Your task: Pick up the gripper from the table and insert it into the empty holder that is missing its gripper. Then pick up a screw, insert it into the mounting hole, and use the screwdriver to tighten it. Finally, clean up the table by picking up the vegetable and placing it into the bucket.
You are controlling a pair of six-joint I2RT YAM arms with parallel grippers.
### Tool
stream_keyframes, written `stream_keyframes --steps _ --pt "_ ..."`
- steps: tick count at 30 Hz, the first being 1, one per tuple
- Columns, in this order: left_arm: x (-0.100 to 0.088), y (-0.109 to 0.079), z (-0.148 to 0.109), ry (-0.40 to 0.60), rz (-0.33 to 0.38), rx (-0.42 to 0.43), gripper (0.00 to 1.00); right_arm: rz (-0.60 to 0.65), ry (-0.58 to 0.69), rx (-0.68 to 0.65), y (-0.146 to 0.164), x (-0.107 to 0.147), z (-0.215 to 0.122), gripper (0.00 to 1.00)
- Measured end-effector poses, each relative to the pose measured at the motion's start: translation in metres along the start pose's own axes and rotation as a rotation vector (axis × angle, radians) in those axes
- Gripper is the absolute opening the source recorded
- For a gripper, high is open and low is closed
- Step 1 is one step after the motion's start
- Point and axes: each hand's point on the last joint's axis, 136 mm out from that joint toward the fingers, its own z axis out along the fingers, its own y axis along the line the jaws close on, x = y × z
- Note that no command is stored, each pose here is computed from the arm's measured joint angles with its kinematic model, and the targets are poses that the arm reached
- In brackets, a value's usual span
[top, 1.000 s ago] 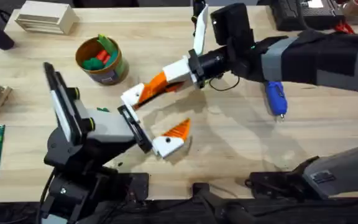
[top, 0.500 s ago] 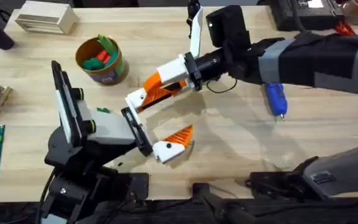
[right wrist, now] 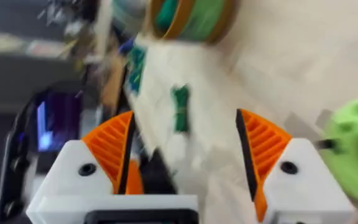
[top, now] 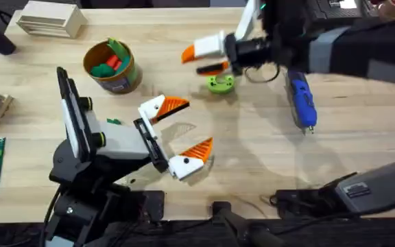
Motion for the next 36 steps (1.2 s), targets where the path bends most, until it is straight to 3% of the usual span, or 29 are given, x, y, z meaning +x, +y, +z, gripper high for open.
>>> stream_keyframes --steps 3,7,12,17,24,28,36 --pt "0.000 0.000 0.000 0.000 0.000 0.001 0.987 -0.010 -0.061 0.101 -0.012 -0.025 -0.017 0.879" --pt "0.000 0.000 0.000 0.000 0.000 0.003 0.987 -0.033 -0.065 0.308 -0.027 -0.040 -0.036 0.879" --pt "0.000 -0.001 0.000 0.000 0.000 0.003 0.988 -0.176 -0.064 0.583 -0.030 -0.058 -0.063 0.880" --pt "0.000 -0.001 0.000 0.000 0.000 0.003 0.987 -0.345 -0.002 0.786 -0.028 -0.051 -0.076 0.882" --pt "0.000 -0.001 0.000 0.000 0.000 0.003 0.987 -0.466 0.136 0.866 -0.031 -0.026 -0.062 0.880" --pt "0.000 -0.001 0.000 0.000 0.000 0.003 0.987 -0.479 0.165 0.884 -0.040 -0.023 -0.058 0.700" --pt "0.000 -0.001 0.000 0.000 0.000 0.003 0.987 -0.481 0.268 0.889 -0.060 -0.004 -0.030 0.475"
